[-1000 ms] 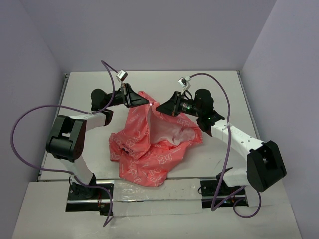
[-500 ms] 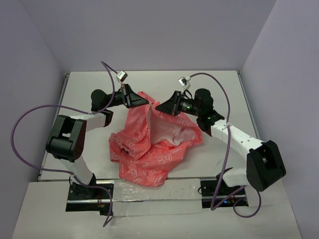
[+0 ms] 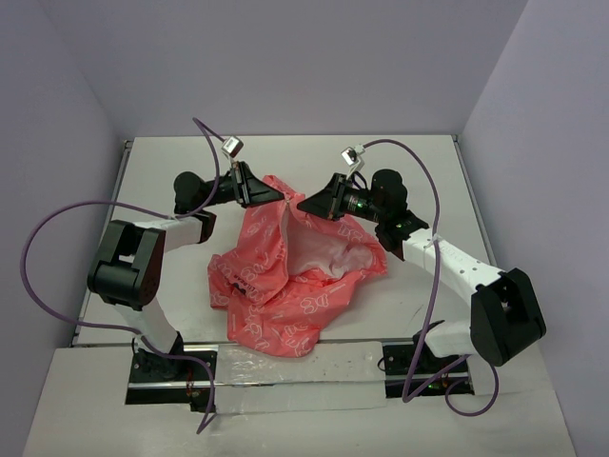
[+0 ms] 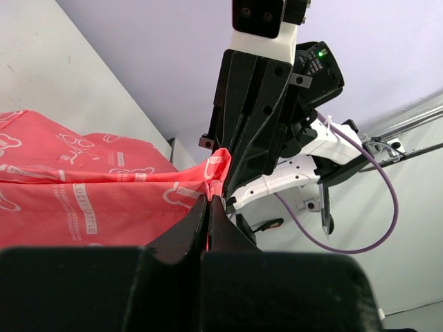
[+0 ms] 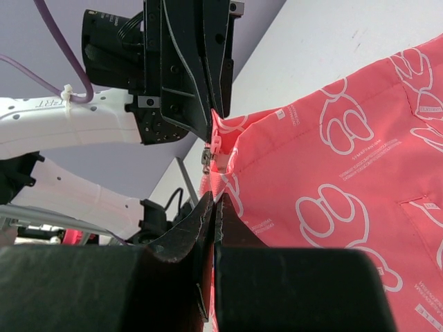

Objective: Zip up the jacket

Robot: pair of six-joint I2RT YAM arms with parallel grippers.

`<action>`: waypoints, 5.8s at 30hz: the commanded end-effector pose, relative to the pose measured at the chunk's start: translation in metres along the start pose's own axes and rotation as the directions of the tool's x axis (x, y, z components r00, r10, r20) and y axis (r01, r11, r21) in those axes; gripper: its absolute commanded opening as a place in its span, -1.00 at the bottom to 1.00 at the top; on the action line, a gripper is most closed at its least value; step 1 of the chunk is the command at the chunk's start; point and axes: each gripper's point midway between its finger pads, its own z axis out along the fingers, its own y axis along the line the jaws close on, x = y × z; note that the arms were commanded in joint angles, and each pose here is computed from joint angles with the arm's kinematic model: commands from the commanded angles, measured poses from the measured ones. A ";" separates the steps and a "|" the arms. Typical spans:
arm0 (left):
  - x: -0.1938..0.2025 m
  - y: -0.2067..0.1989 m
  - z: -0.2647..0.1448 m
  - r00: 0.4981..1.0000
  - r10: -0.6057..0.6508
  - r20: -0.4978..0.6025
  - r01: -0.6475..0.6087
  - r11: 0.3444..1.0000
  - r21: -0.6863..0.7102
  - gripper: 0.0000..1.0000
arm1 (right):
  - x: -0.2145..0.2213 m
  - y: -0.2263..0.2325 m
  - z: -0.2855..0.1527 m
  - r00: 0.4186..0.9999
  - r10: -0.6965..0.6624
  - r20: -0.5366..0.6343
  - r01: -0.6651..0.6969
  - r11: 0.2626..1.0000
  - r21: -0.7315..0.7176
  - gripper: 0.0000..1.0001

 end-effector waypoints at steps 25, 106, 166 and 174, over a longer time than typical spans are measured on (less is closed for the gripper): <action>0.007 -0.025 0.009 0.970 0.240 0.038 -0.242 0.970 0.032 -1.00 | -0.054 0.045 -0.015 0.967 -0.037 0.253 0.059 0.995 -0.079 -1.00; 0.027 -0.008 0.018 0.981 0.188 -0.045 -0.188 0.982 -0.007 -1.00 | -0.061 0.026 -0.010 0.958 0.018 0.286 -0.020 1.000 0.003 -1.00; 0.011 -0.028 0.025 0.987 0.158 0.012 -0.158 0.983 0.097 -1.00 | -0.073 0.022 -0.004 0.951 0.004 0.309 -0.012 1.000 0.026 -1.00; 0.022 -0.030 0.026 0.986 0.164 -0.016 -0.161 0.981 0.111 -1.00 | -0.092 0.030 0.000 0.940 -0.013 0.341 0.009 1.000 0.015 -1.00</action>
